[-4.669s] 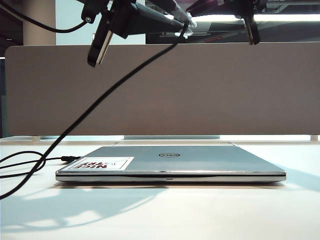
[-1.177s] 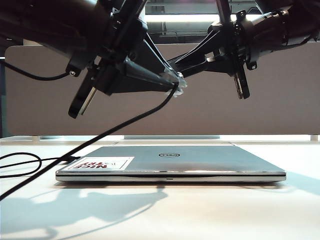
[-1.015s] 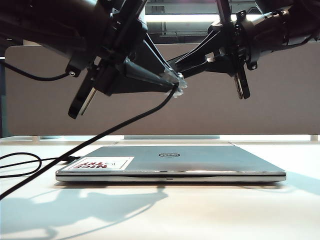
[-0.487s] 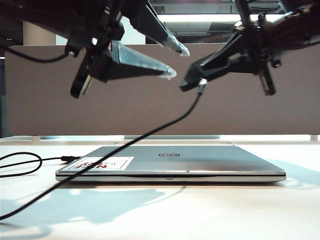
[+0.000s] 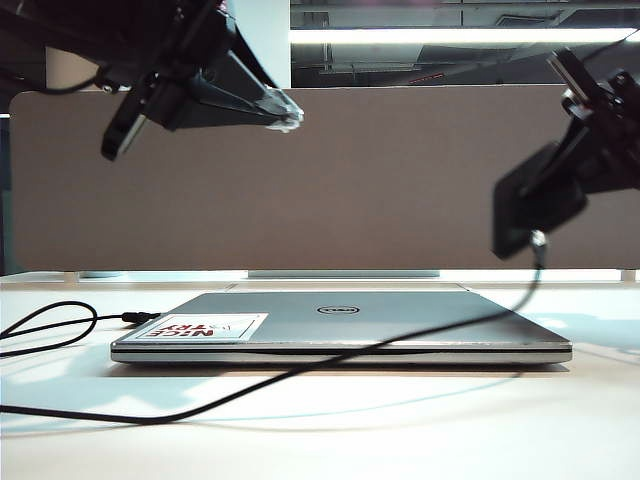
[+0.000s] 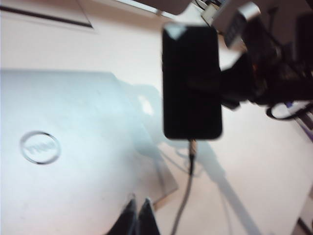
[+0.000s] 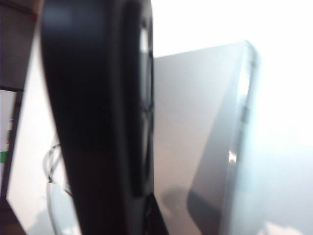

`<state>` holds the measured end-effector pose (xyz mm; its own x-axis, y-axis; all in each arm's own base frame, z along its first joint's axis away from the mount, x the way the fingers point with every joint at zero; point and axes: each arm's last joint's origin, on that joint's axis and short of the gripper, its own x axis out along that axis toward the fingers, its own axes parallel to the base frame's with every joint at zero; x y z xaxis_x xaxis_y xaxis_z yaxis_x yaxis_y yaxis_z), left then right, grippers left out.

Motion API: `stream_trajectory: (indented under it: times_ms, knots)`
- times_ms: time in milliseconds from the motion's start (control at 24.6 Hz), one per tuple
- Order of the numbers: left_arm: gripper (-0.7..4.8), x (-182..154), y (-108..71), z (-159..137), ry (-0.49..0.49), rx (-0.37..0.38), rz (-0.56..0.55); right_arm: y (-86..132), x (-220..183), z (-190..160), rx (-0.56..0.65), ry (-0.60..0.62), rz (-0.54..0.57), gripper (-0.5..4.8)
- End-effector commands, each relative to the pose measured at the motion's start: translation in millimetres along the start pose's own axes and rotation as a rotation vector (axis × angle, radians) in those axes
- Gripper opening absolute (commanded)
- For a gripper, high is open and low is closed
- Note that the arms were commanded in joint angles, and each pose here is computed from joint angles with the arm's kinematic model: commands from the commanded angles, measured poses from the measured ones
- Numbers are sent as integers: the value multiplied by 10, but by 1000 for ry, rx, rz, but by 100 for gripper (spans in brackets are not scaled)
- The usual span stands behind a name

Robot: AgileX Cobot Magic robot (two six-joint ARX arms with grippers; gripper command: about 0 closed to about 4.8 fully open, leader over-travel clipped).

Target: Pick up the charging cable and the phone, plug the charging cable into the charging port on the phone, and finally place them back on the table.

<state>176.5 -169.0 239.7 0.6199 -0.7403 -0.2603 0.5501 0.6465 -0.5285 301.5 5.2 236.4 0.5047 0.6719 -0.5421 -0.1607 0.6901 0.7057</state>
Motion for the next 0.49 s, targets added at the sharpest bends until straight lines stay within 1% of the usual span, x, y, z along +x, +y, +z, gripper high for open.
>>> stream_trajectory:
  times_ms: [41,162,325,406,487]
  knots:
    - [-5,-21,38,137,-16,39,38,-61,-104,-2,-17,6,-40,-5]
    - [-6,-26,50,185,-34,39,43,-131,-167,-6,-19,22,-89,-5]
    - [-6,-26,54,177,-28,39,46,-141,-203,53,-34,55,-110,-5]
    - [-6,-26,54,176,-28,38,46,-142,-203,132,-52,106,-144,-5]
    - [-6,-26,55,177,-28,38,47,-149,-178,208,-55,156,-150,-5]
